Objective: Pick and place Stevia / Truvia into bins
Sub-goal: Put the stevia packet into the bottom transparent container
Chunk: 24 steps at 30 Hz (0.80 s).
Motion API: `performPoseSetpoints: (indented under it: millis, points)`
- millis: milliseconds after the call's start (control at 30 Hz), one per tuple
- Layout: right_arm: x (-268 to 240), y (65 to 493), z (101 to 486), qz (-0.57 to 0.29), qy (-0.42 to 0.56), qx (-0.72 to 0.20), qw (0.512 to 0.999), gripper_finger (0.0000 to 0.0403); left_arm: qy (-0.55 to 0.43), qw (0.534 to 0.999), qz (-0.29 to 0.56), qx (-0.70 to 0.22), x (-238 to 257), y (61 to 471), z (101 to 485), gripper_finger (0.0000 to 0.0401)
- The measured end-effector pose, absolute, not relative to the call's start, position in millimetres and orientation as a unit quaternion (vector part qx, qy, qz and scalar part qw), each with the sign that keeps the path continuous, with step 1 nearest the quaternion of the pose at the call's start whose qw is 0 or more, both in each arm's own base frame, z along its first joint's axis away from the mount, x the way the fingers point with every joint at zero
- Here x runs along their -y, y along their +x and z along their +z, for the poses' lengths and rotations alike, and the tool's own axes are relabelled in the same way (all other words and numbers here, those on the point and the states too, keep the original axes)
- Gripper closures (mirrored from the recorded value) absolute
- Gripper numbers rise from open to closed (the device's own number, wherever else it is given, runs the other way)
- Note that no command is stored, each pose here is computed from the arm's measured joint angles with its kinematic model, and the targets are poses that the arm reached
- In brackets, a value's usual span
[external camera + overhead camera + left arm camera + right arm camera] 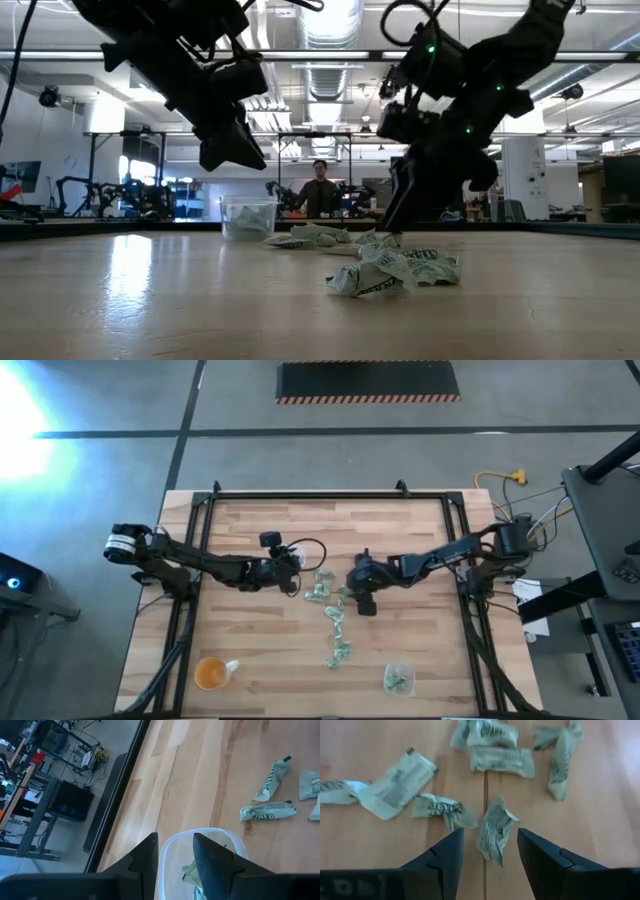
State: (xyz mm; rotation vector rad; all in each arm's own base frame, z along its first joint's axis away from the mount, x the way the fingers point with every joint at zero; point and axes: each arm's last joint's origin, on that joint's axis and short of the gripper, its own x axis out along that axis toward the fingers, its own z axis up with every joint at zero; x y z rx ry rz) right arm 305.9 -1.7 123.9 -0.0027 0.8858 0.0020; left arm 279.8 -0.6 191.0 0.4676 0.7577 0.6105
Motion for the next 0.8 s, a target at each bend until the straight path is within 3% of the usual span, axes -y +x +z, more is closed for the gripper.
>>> performPoseSetpoints:
  millis: [400, 800]
  points:
    - [3.2, 309.1, 119.0, -0.003, -0.002, -0.464, 0.886, 0.0241, 0.224, 0.858, 0.288, -0.361, 2.1, 279.7, 190.9, 0.0294]
    - [3.0, 307.6, 118.0, 0.008, -0.021, -0.472, 0.881, 0.0327, 0.224, 0.859, 0.288, -0.36, 2.3, 279.7, 190.9, 0.0294]
